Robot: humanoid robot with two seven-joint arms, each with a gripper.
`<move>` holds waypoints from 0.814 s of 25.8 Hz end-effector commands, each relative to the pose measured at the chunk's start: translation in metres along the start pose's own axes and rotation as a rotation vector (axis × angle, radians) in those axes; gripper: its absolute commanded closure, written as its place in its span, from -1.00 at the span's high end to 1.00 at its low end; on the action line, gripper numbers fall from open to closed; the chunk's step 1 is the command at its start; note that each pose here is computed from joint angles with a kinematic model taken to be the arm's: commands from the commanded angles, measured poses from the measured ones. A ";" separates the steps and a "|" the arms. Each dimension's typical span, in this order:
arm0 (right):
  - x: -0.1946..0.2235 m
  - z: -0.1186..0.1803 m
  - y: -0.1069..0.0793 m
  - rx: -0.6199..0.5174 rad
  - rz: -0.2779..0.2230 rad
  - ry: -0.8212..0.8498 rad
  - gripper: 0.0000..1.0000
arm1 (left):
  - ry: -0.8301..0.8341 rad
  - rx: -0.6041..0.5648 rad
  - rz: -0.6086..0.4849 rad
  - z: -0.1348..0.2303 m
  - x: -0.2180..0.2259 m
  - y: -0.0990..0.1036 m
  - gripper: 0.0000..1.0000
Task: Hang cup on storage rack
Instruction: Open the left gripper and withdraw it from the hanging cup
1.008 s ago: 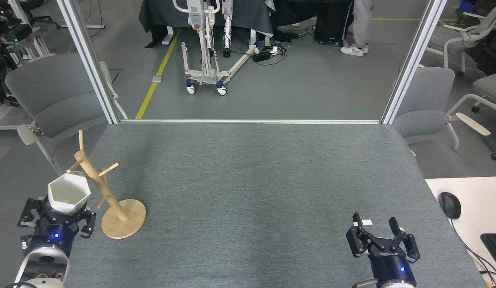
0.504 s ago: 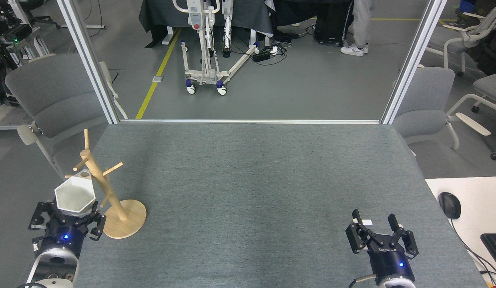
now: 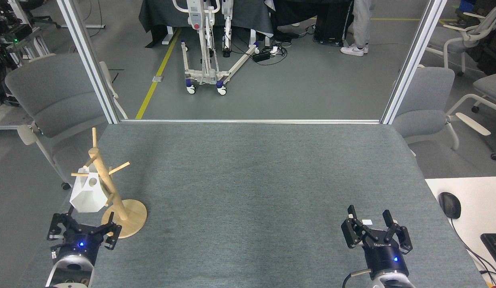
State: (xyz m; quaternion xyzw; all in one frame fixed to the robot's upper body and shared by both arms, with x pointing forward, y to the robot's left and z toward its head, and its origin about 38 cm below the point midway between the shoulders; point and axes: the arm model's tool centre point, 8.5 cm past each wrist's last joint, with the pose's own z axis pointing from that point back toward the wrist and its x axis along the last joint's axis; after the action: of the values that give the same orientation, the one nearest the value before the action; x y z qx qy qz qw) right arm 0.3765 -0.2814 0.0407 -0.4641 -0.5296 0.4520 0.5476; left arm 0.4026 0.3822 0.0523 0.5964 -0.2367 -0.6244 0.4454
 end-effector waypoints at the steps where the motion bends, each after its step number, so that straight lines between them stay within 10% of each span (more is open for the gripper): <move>1: 0.004 -0.001 0.000 -0.001 -0.005 -0.003 0.99 | -0.033 -0.029 0.033 0.001 0.020 -0.012 0.95; 12: 0.005 -0.011 -0.010 -0.021 0.020 -0.011 0.99 | -0.116 -0.053 0.217 0.019 0.076 -0.020 0.96; 21: 0.011 -0.017 -0.014 -0.028 0.038 -0.013 0.99 | -0.312 0.166 0.384 0.032 0.155 0.079 0.96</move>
State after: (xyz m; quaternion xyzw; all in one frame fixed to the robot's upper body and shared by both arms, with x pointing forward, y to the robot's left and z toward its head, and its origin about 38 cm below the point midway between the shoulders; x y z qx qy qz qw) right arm 0.3936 -0.2748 0.0566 -0.4774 -0.5332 0.4553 0.5297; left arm 0.4014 0.2484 0.0228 0.4887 -0.4080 -0.5997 0.4848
